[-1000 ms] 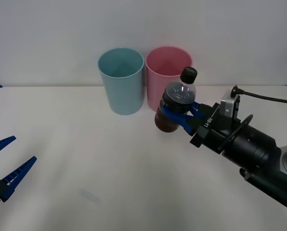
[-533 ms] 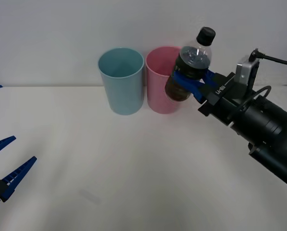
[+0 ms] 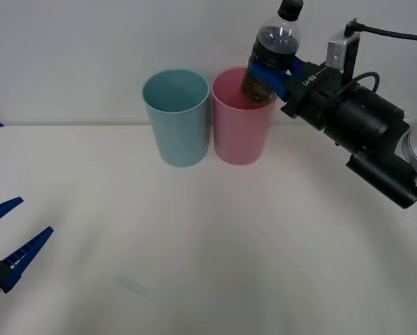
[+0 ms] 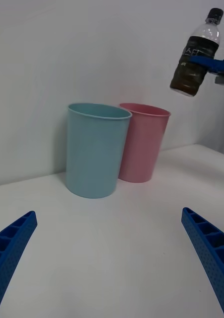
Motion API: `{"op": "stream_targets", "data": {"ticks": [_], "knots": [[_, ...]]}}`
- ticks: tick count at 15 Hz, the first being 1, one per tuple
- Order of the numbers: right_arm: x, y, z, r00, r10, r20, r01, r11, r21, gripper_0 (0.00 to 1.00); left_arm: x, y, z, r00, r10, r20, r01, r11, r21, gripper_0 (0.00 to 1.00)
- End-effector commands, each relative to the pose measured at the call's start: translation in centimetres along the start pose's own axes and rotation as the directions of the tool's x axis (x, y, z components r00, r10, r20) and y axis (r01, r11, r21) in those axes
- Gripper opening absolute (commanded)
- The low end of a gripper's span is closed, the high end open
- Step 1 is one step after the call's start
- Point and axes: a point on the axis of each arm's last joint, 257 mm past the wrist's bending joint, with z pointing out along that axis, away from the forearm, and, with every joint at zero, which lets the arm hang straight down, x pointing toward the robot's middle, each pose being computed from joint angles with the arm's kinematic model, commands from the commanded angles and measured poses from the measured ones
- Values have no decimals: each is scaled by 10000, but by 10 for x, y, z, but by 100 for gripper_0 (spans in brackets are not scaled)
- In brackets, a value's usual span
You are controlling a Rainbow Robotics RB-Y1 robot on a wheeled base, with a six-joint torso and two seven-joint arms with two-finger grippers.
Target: Grasp the object on the table and drop it into the matching bin: aluminum can to the light blue bin, PET bottle to the pink bin.
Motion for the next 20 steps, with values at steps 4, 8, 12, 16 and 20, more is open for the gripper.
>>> {"op": "stream_targets", "data": {"ticks": [4, 8, 12, 16, 20], "knots": [[14, -32, 43, 9981, -206, -572, 223, 9993, 296, 0, 0, 0, 0, 10000, 0, 0, 0, 10000, 0, 100], [26, -52, 65, 9945, -367, -985, 427, 9973, 600, 0, 0, 0, 0, 10000, 0, 0, 0, 10000, 0, 100], [38, -59, 75, 9915, -339, -1255, 434, 9963, 740, 2, 0, 0, 0, 10000, 0, 0, 0, 10000, 0, 100], [39, -59, 75, 9907, -437, -1285, 535, 9959, 732, 46, 0, 0, 0, 10000, 0, 0, 0, 10000, 0, 100], [39, -59, 74, 9908, -480, -1265, 574, 9957, 720, 100, 0, 0, 0, 10000, 0, 0, 0, 10000, 0, 100]]}}
